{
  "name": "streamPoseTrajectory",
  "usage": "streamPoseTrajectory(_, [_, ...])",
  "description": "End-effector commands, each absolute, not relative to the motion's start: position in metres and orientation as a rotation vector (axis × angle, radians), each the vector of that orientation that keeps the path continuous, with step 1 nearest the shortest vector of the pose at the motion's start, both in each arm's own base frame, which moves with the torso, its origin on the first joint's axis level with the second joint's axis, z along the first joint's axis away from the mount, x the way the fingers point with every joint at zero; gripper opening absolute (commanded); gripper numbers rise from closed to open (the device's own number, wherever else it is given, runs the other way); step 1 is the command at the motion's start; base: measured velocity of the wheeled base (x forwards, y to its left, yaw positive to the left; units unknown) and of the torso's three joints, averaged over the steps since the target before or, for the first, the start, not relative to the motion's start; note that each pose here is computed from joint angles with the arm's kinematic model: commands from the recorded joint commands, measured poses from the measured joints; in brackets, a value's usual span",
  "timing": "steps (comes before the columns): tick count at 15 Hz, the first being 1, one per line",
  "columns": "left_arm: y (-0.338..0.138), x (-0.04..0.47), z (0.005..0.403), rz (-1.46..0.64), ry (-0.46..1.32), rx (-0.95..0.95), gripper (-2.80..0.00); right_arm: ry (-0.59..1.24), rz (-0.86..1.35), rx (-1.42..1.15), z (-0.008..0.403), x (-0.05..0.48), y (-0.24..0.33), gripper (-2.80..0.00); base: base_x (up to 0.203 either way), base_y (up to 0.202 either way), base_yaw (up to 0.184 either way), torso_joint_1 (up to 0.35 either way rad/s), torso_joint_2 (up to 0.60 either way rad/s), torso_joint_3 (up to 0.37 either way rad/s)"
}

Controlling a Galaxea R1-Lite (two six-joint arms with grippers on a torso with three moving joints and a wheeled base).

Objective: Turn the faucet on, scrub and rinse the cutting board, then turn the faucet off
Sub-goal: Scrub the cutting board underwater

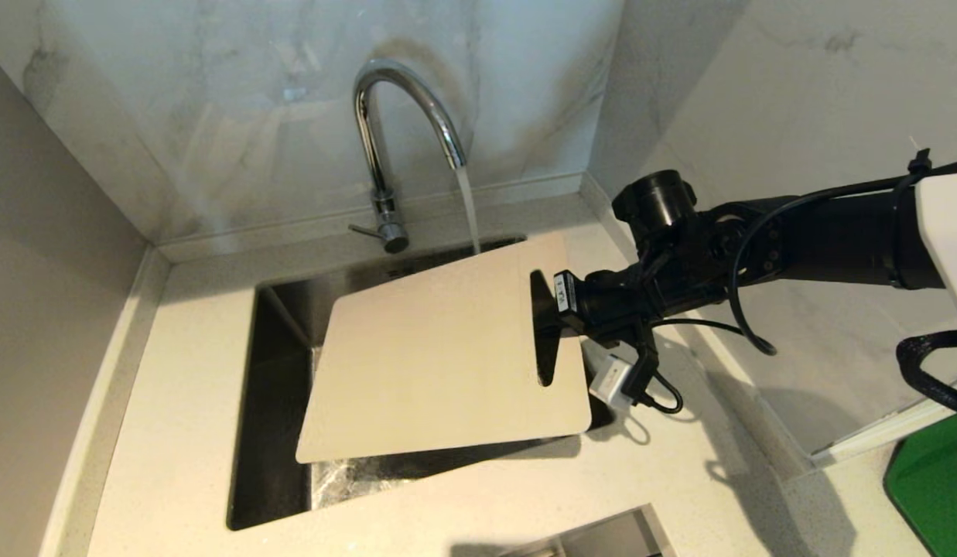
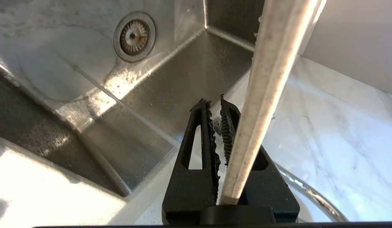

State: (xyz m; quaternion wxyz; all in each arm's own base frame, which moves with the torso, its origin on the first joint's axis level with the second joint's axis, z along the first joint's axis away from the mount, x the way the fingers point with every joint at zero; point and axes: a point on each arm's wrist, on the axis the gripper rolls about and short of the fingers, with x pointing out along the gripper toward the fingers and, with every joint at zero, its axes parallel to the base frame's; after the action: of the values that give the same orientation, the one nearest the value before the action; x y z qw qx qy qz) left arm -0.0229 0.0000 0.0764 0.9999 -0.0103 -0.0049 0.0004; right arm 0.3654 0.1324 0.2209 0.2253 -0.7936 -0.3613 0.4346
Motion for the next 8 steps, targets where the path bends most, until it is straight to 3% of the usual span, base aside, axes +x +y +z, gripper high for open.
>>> streamPoseTrajectory(1, [0.000, -0.023, 0.076, 0.001, -0.008, -0.021, -2.80, -1.013, 1.195, -2.197, 0.223, 0.362, 0.131, -2.80, 0.000, 0.000, 0.000, 0.000, 0.00, 0.000])
streamPoseTrajectory(6, [0.000, -0.023, 0.077, 0.002, -0.011, -0.009, -2.80, -1.025, 1.180, -2.202, 0.227, 0.361, 0.132, -2.80, 0.000, 0.000, 0.000, 0.000, 0.00, 0.000])
streamPoseTrajectory(8, [0.001, -0.027, 0.100, 0.037, -0.049, -0.012, -2.80, -1.031, 1.172, -2.206, 0.229, 0.361, 0.133, -2.80, 0.000, 0.000, 0.000, 0.000, 0.00, 0.000])
